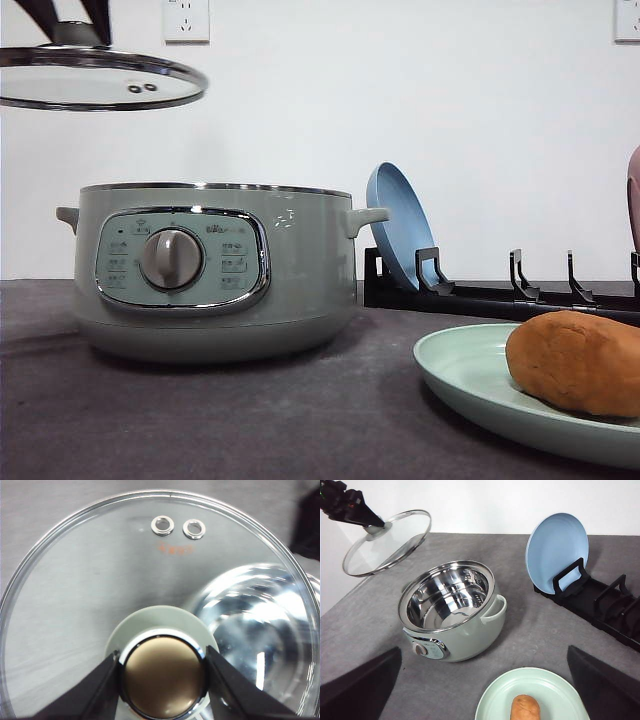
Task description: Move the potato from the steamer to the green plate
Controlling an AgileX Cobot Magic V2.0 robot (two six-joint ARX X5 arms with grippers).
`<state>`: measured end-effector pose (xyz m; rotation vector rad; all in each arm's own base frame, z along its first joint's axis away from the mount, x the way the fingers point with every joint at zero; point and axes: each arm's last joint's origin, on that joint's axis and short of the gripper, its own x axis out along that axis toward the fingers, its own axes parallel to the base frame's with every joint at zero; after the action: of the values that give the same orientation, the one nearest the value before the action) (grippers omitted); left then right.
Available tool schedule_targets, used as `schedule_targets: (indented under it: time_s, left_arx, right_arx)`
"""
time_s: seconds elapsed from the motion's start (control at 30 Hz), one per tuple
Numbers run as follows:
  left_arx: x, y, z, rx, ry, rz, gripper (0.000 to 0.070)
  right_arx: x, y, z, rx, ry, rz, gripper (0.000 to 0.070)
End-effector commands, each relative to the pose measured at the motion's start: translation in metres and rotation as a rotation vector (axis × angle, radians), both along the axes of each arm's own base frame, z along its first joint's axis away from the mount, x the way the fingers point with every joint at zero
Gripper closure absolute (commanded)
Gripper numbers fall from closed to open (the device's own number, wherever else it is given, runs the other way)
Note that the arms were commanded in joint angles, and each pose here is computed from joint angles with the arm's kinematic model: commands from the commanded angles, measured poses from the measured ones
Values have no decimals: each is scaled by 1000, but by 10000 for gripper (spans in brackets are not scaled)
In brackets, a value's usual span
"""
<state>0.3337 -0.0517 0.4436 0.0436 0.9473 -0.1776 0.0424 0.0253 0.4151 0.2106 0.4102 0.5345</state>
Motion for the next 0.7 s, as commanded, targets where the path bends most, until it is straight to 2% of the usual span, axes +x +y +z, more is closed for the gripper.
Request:
schedule_targets:
  time_s: [0.0, 0.4, 0.67]
  left_arx:
    - [-7, -8, 11, -17, -37, -19, 700]
    - [-18, -79, -8, -5, 18, -232, 700]
    - [-21, -100, -21, 10, 46, -299, 700]
  right_arx:
    - [-1, 0, 4, 1, -18, 3, 0]
    - [-1, 0, 4, 3, -17, 3, 0]
    - [-1, 0, 4, 2, -17, 3, 0]
